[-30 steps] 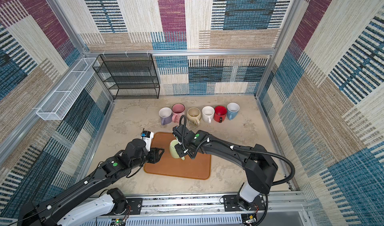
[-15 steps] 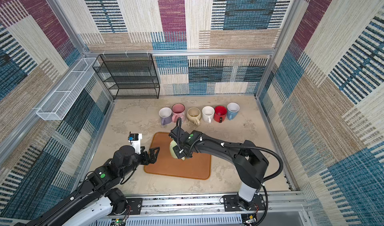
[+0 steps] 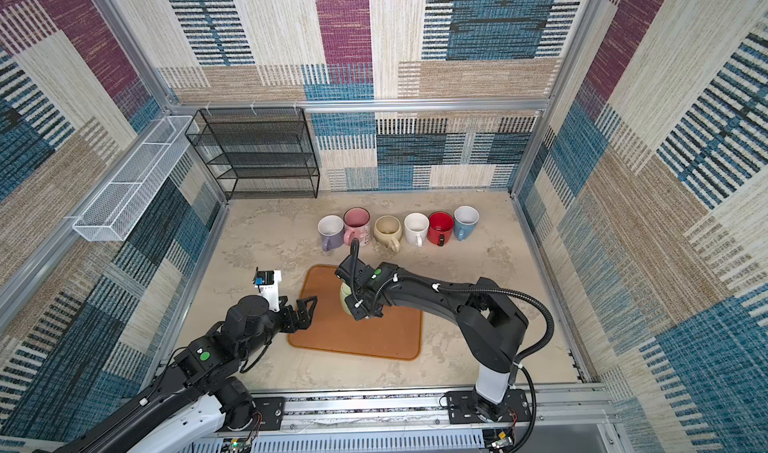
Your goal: Turn the mug right side up
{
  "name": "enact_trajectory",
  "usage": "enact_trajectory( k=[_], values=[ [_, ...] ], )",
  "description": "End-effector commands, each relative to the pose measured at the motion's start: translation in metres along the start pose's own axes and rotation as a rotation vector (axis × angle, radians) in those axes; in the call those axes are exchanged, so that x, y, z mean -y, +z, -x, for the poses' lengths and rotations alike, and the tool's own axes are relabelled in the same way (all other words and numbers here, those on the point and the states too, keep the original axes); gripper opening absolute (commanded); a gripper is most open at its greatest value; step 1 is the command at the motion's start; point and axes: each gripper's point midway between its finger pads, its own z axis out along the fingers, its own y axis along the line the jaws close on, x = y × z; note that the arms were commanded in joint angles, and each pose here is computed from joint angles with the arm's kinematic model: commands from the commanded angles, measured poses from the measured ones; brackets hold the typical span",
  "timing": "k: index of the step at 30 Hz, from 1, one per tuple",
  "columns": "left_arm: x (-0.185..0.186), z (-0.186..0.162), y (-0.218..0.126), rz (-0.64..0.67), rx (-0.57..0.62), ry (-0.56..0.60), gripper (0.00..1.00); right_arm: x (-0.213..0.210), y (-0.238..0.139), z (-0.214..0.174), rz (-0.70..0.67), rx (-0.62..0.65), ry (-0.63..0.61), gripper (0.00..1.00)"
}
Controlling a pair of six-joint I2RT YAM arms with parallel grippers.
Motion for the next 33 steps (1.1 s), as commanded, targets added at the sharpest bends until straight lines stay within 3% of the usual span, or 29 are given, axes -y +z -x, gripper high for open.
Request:
enact_trajectory(
  k=[1, 10, 21, 33],
  values=[
    [-0.011, -0.001, 0.000, 0.064, 0.003, -0.025, 1.00, 0.001, -0.001, 0.002, -0.014, 0.003, -0.003, 0.17],
    [0.000, -0.008, 0.002, -0.007, -0.034, 0.004, 1.00, 0.001, -0.008, 0.008, -0.009, 0.033, -0.006, 0.00],
    [0.016, -0.008, 0.000, -0.100, -0.035, -0.001, 0.89, -0.011, -0.042, 0.031, 0.075, 0.170, -0.018, 0.00],
    [0.057, 0.002, -0.012, -0.364, 0.036, -0.035, 0.83, -0.040, -0.126, 0.066, 0.343, 0.515, -0.094, 0.00]
  ],
)
